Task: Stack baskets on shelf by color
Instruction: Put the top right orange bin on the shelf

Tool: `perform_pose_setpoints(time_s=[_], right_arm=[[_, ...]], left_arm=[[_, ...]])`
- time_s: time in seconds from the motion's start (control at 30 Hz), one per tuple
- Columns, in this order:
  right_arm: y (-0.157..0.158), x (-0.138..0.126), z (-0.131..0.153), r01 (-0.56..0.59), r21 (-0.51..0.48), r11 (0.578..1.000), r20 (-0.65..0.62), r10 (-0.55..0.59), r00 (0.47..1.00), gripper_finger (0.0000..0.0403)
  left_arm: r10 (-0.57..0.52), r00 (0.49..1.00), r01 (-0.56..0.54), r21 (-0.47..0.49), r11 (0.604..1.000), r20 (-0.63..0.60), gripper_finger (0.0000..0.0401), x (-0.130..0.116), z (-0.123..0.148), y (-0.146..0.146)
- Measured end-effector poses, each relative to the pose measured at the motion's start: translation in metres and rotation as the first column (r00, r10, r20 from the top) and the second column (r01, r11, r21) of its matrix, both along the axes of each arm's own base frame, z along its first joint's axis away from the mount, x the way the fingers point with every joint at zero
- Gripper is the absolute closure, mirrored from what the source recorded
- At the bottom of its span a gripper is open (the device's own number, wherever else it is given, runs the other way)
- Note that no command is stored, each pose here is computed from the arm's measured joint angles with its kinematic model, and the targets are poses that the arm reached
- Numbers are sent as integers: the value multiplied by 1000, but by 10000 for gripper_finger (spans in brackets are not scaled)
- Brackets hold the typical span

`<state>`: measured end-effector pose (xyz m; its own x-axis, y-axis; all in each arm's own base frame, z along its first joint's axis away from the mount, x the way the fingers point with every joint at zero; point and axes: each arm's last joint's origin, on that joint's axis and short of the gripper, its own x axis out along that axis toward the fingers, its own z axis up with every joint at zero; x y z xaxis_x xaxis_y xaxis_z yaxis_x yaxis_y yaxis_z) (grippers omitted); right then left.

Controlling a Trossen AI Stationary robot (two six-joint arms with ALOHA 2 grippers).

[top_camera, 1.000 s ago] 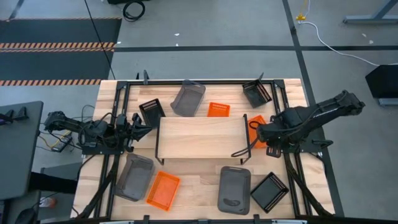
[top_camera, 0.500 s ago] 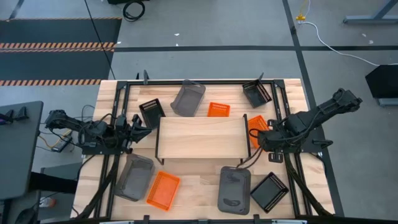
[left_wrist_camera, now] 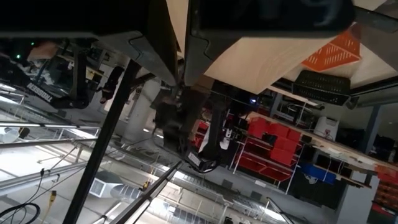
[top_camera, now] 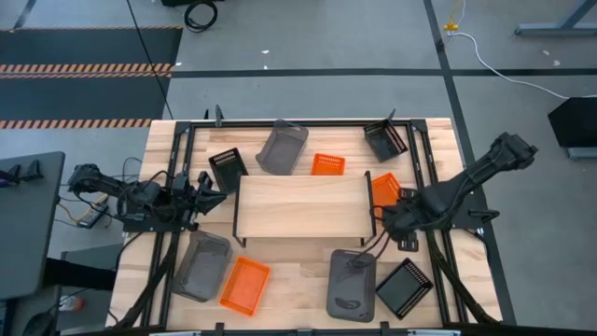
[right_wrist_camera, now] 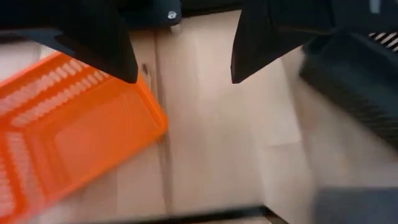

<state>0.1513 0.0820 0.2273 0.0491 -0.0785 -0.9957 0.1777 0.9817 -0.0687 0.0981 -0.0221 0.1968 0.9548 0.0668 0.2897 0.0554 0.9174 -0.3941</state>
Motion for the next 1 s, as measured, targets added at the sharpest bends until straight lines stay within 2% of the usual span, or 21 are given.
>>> perform_pose_setpoints(time_s=[0.17,0.33,0.53,0.8,1.0], right_arm=[[-2,-3,-25,65,-56,996,-91,-70,993,148],[-3,-3,-36,30,-99,995,-66,-36,997,161],[-6,-1,-36,7,-183,983,-19,-10,1000,167],[-2,5,-36,17,-127,992,42,-12,999,167],[-1,8,-36,21,-129,991,74,-12,997,167]], left_arm=[[0,1000,0,1,1000,-1,365,0,0,0],[1,1000,-1,2,1000,-1,366,0,0,0],[1,1000,-1,3,1000,-2,367,0,0,0],[1,1000,-1,3,1000,-2,366,0,0,0],[1,1000,-1,1,1000,-2,365,0,0,0]])
